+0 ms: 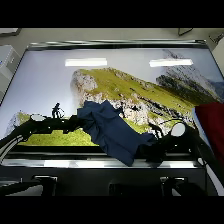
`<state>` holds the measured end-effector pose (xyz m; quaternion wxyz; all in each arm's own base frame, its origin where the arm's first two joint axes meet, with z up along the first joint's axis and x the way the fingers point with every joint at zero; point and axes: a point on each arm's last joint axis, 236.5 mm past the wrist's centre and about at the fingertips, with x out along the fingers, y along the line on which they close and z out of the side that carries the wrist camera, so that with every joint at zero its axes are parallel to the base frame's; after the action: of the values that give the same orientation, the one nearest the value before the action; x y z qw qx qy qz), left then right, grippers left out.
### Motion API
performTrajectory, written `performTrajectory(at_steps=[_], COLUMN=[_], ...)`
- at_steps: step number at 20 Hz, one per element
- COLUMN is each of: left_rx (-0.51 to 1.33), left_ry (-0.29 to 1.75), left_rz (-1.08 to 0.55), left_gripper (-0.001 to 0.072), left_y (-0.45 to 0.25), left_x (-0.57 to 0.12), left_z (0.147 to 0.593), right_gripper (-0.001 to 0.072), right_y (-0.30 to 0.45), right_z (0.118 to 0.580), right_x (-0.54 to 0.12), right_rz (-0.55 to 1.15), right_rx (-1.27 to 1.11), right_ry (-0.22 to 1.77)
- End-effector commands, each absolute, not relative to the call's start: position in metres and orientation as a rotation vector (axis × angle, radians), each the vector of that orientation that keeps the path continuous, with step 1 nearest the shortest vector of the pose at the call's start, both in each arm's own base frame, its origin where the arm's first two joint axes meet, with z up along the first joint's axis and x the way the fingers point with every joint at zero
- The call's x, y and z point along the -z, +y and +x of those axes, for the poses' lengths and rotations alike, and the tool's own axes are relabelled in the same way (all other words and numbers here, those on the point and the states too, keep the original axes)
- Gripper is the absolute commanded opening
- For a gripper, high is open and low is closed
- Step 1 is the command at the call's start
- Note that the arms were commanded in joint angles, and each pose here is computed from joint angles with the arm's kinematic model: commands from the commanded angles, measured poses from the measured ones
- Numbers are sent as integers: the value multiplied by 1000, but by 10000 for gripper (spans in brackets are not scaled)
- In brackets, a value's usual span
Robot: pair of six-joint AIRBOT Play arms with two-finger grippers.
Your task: Fold the clothes and pants, and hang the long-sleeved shirts on hangers.
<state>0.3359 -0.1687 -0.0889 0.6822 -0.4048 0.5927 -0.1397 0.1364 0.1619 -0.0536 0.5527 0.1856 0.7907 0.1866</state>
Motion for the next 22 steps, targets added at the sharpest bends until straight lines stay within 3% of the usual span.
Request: performTrajectory(at_steps=[1, 6, 8, 9, 10, 11, 13, 16, 19, 22], left_rx=[330, 369, 374, 376, 380, 382, 392, 453, 561, 677], left_ry=[1299, 1279, 1267, 1265, 1267, 1266, 1237, 1049, 690, 264], left_rz=[-902, -894, -891, -891, -891, -892, -887, -840, -733, -581], left_gripper=[30, 30, 30, 30, 30, 30, 29, 29, 29, 29], left_y=[-170, -173, -173, -173, -174, -174, -173, -165, -154, -152], left_x=[78, 62, 57, 56, 55, 54, 44, -23, -172, -359], left_z=[339, 337, 338, 338, 337, 337, 340, 366, 388, 347], right_gripper=[707, 704, 657, 549, 263, 35, 32, 32, 34, 34], right_y=[196, 230, 232, 232, 232, 232, 226, 186, 111, 74], right_z=[136, 151, 157, 157, 156, 154, 163, 224, 332, 364], right_x=[75, 94, 96, 96, 96, 95, 90, 41, -119, -333], right_rz=[404, 513, 534, 534, 531, 530, 455, 111, -220, -166], right_rx=[-418, -410, -397, -397, -398, -399, -419, -375, -143, -22], right_ry=[1814, 1779, 1760, 1759, 1762, 1771, 1743, 1540, 1056, 503])
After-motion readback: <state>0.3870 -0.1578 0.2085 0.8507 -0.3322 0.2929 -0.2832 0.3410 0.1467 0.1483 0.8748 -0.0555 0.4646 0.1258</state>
